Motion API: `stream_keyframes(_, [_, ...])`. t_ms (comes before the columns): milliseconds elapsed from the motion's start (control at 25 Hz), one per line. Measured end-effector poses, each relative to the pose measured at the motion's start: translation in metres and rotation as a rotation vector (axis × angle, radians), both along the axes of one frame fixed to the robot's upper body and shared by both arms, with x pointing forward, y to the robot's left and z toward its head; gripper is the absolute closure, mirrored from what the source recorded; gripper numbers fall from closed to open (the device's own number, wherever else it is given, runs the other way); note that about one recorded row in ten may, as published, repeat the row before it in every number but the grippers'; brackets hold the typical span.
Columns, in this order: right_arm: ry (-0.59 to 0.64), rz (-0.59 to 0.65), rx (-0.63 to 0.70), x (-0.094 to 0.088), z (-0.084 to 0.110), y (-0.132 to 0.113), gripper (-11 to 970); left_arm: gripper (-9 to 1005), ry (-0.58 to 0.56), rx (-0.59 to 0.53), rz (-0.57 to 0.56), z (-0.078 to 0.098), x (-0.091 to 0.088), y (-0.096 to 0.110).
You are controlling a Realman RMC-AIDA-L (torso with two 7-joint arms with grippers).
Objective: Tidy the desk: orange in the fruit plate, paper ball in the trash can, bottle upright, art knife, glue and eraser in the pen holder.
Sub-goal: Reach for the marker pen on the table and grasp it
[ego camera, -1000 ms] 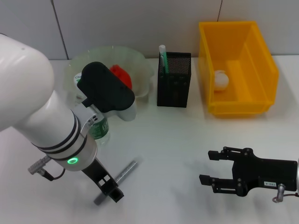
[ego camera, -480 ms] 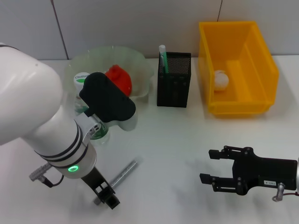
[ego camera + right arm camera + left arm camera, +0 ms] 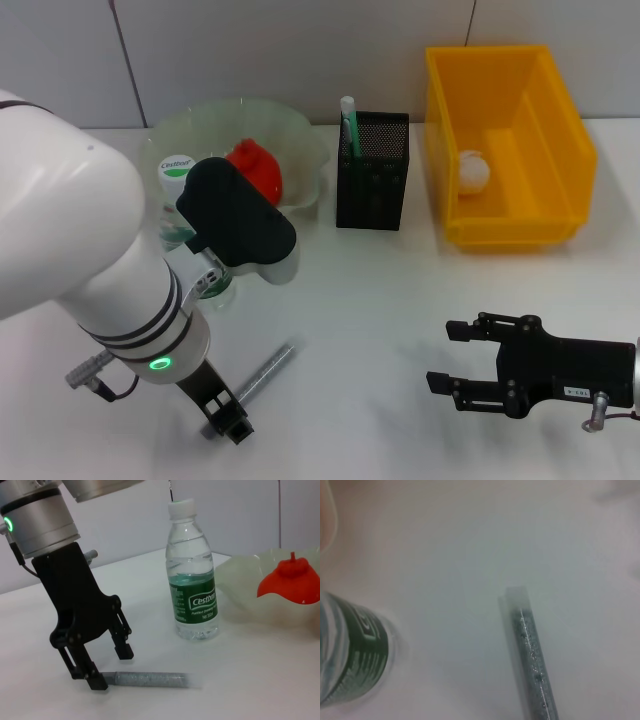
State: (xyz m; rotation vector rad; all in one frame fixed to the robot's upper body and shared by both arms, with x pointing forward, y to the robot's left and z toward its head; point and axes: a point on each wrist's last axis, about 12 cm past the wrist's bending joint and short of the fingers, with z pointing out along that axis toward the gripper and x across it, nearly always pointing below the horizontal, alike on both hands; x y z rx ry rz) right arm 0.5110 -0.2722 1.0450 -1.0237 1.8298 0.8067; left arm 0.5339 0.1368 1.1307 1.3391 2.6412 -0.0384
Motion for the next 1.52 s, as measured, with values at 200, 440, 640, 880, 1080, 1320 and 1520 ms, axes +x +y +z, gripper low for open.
stream_keyframes(200, [0.000,0.001,0.000,0.0003,0.0002,0.0002,219,325,-0.001,-0.003,-0.003,-0.0004,-0.0001,-0.0007])
stream_keyframes(440, [-0.001,0.001,0.000,0.0004,0.0002,0.0003,218,369,-0.004,-0.006,-0.002,-0.0008,0.0006,-0.0011])
stream_keyframes(640, [-0.001,0.001,0.000,0.0004,0.0002,0.0003,218,412,-0.003,-0.003,-0.011,-0.0015,-0.0005,-0.0023])
stream_keyframes(880, [-0.001,0.002,0.000,0.0005,0.0003,0.0005,219,526,0.002,0.004,-0.020,-0.0025,-0.0023,-0.0032])
stream_keyframes(1080, [-0.001,0.003,0.000,0.0007,0.0004,0.0008,219,524,0.002,0.005,-0.021,-0.0027,-0.0025,-0.0035])
stream_keyframes(1320, [-0.001,0.004,0.000,0.0008,0.0005,0.0009,219,529,0.001,0.002,-0.022,-0.0028,-0.0026,-0.0039])
stream_keyframes(1520, [-0.002,0.005,0.000,0.0012,0.0007,0.0012,218,540,-0.001,0.001,-0.022,-0.0028,-0.0023,-0.0040])
